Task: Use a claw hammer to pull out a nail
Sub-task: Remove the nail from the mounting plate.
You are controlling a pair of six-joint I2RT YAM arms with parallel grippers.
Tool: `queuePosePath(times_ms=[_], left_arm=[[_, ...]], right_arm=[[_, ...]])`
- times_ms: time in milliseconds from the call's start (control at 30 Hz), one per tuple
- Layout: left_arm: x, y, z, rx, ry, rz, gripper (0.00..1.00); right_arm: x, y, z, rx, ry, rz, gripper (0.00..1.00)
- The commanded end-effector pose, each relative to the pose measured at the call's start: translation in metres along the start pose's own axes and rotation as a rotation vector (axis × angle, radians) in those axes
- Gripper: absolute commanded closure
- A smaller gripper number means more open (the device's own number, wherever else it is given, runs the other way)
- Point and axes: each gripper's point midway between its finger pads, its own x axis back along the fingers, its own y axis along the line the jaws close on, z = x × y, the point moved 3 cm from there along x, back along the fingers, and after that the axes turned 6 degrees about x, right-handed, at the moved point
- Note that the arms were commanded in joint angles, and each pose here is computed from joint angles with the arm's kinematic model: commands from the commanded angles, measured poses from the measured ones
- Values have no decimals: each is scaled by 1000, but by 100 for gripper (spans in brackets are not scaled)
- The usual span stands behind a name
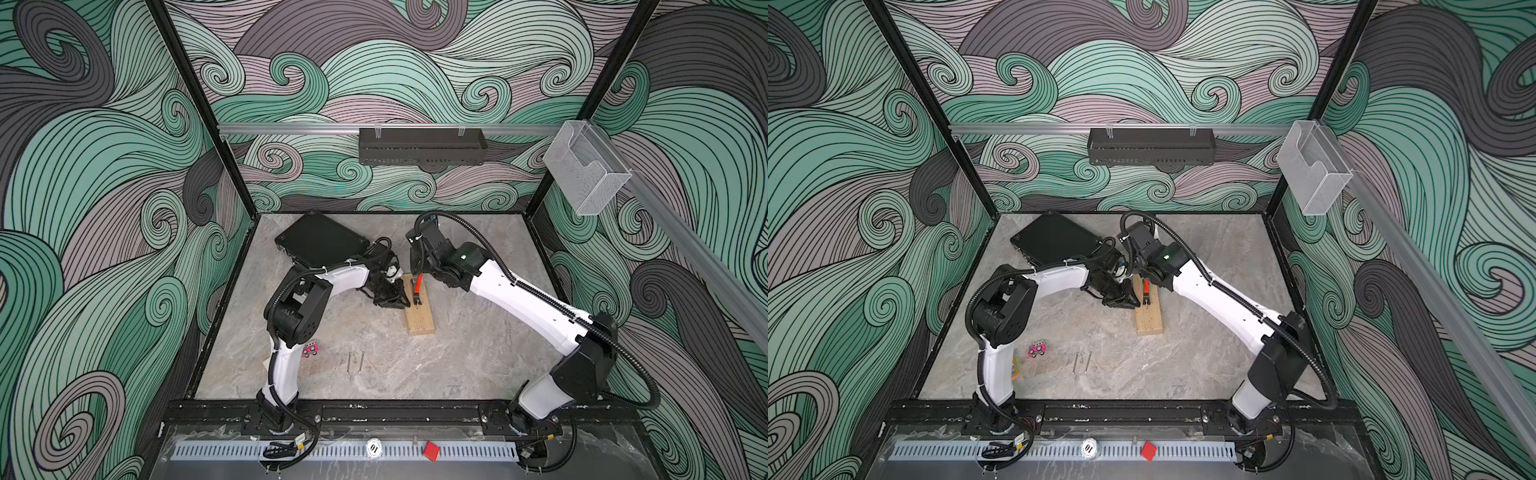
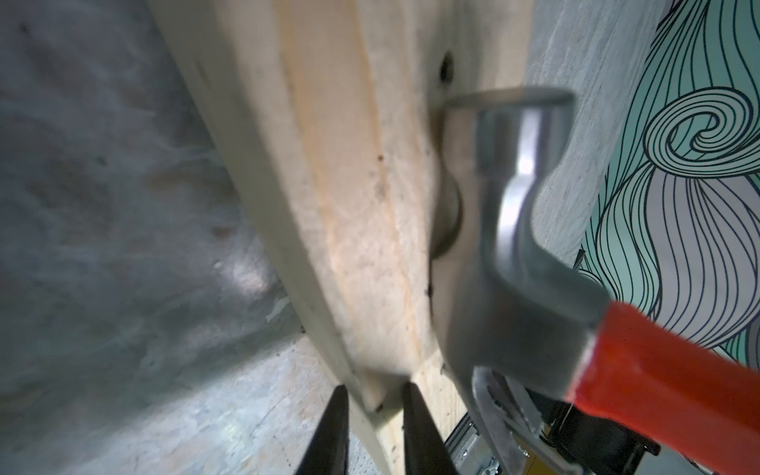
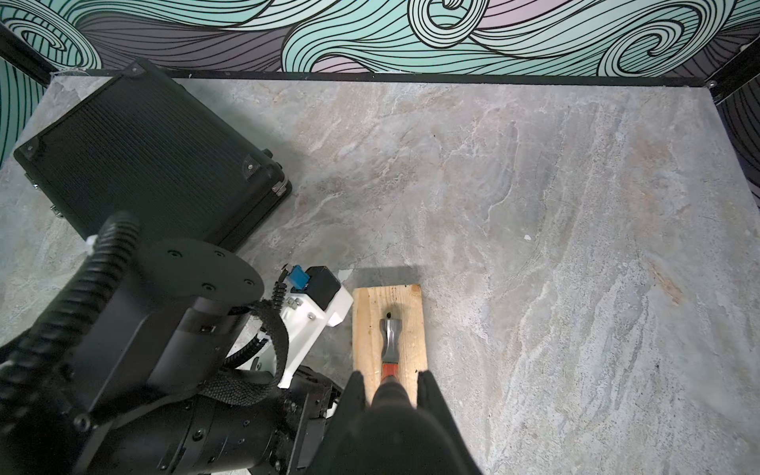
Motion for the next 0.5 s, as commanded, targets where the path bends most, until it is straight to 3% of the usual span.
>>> queuePosePath(times_ms=[0,467], left_arm=[[-22,30,11,42,51,-131,80],[-21,32,12,43,53,-143,80]], right_arm=[[-7,1,11,48,98,-12,100],[-12,2,-5,109,168,-28,100]])
